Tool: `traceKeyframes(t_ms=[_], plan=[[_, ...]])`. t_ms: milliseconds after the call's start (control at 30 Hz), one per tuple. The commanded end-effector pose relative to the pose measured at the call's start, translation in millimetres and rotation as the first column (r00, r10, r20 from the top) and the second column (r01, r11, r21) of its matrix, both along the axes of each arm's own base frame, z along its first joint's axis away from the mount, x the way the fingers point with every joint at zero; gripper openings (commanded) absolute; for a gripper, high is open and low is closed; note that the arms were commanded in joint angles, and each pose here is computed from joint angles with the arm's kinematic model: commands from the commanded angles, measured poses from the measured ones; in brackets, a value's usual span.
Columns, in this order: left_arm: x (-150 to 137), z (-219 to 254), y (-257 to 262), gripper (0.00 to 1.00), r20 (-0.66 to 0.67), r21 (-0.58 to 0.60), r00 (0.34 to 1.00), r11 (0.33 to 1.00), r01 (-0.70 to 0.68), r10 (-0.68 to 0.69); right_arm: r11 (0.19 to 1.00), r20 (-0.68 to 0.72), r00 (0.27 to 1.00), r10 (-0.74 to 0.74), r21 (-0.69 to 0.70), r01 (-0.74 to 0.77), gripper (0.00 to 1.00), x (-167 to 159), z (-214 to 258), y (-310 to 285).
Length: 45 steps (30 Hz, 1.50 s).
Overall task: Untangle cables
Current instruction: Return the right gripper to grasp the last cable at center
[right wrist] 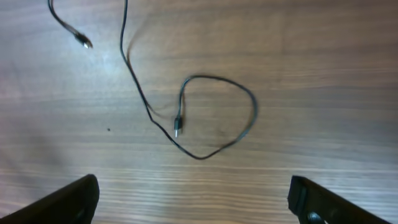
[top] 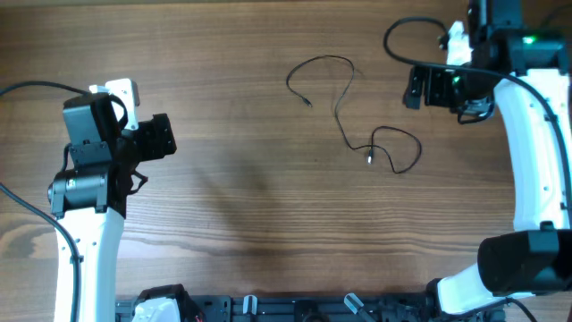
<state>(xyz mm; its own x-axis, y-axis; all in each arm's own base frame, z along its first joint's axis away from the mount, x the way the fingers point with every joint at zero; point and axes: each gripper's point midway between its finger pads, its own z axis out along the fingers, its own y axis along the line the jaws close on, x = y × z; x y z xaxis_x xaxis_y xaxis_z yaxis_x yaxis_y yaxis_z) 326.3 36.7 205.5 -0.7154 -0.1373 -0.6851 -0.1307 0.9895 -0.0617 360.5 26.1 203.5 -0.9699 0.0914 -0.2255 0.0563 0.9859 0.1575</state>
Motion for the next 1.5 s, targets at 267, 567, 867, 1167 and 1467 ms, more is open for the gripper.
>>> traceKeyframes(t_ms=[267,567,867,1167,1467], plan=[[2,13,-4,0.86,0.039,-0.028,0.999,1.000,0.008,-0.007,0.983,-0.093,0.985,0.145,0.129,-0.133,1.00,-20,-58,29],[2,13,-9,0.86,0.042,-0.046,0.999,0.999,0.026,-0.024,0.976,-0.160,0.970,0.181,0.149,-0.157,1.00,-43,-112,59],[2,13,-10,0.85,0.043,-0.051,0.999,0.998,0.031,-0.029,0.980,-0.081,0.981,0.176,0.113,-0.166,1.00,-33,-151,56],[3,15,-19,0.86,0.051,-0.088,0.996,0.994,0.071,-0.067,0.984,-0.027,0.991,0.134,0.121,-0.129,0.98,-19,-167,58],[3,14,-19,0.86,0.051,-0.088,0.996,0.994,0.071,-0.067,0.986,-0.109,0.986,0.129,0.124,-0.115,0.86,-31,-186,57]])
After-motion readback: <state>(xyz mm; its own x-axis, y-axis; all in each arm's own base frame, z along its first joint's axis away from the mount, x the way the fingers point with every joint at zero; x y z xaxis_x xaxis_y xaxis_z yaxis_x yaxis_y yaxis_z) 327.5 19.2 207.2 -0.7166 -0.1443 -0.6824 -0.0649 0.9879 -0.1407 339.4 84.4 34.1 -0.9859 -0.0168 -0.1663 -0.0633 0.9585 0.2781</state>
